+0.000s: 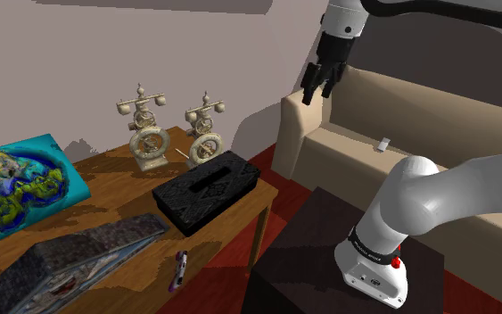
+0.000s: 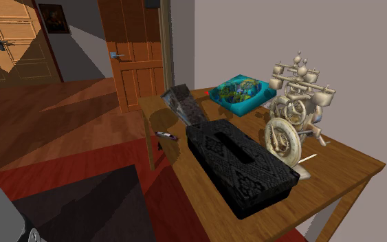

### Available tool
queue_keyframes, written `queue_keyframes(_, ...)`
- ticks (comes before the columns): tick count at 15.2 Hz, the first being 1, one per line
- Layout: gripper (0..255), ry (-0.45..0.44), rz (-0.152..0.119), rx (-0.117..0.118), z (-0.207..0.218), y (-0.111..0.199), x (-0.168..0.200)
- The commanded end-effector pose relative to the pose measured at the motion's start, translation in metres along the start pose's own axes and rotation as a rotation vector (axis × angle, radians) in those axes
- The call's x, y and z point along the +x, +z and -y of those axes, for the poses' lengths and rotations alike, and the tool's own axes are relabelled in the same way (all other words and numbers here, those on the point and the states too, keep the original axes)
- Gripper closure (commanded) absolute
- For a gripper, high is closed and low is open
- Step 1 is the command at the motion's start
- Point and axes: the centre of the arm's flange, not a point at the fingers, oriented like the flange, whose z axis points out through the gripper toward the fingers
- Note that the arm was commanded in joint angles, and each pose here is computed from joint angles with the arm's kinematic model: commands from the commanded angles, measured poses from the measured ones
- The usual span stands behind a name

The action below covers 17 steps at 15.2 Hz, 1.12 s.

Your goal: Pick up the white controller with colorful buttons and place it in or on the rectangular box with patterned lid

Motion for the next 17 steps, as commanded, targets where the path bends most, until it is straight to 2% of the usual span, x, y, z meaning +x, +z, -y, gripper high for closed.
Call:
queue_keyframes(1, 0, 0.0, 0.0, 0.0, 0.0, 0.0, 0.0)
queue_keyframes(17, 0, 0.249, 0.122, -0.045, 0.161, 0.143, 0.015)
